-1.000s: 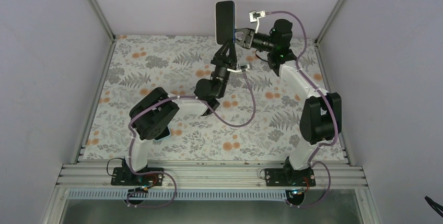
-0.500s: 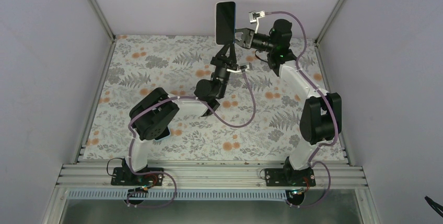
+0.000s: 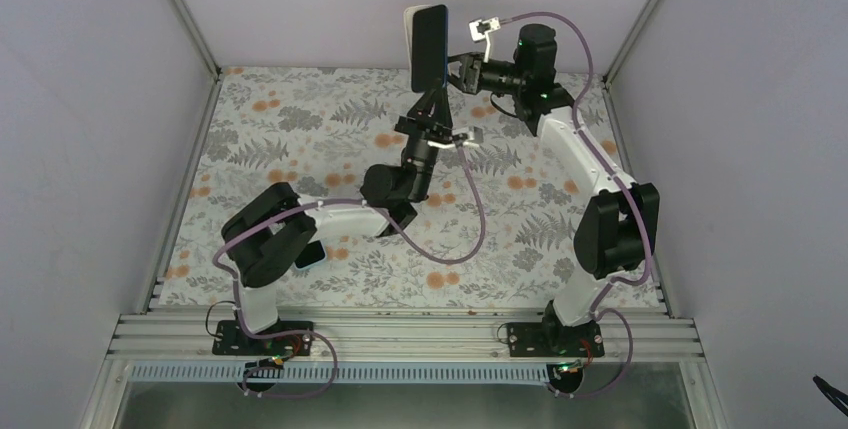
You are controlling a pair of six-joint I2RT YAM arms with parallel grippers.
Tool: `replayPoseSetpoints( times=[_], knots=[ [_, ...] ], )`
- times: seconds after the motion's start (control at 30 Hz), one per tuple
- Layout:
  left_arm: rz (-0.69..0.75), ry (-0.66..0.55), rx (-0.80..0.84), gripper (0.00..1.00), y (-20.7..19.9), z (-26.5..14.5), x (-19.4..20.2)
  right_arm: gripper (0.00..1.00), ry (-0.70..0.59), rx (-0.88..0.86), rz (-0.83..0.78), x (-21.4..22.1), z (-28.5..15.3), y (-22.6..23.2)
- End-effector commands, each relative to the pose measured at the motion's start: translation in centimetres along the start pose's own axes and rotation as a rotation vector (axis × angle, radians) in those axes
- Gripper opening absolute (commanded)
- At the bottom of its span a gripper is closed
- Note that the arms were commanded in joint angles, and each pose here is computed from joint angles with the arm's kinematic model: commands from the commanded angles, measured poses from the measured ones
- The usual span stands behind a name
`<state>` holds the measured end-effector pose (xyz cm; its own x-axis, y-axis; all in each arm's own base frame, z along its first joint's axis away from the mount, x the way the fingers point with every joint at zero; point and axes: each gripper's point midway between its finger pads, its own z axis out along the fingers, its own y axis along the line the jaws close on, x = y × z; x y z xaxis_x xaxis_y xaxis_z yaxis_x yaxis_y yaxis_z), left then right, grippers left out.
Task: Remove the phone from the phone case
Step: Remove the phone case from the phone.
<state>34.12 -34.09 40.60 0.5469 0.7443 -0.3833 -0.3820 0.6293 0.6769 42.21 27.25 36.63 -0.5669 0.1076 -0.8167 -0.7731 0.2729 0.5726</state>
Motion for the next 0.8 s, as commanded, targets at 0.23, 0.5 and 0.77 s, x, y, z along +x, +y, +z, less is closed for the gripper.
replayPoseSetpoints(
  times=[0.23,0.5,0.77],
  knots=[
    [-0.015,-0.052,0.018,0.02,4.4,-4.2,-2.9,0.03,-0.011,0.202,-0.036,-1.5,-2.4,-4.9],
    [0.288,0.011,0.017,0.02,3.6,-9.1,4.9,0.03,0.125,0.295,0.048,0.6,-6.1,-9.4],
    [0.401,0.139,0.15,0.02,0.3,-12.0,12.2,0.03,0.386,0.358,0.234,11.6,-9.9,-13.6]
  ],
)
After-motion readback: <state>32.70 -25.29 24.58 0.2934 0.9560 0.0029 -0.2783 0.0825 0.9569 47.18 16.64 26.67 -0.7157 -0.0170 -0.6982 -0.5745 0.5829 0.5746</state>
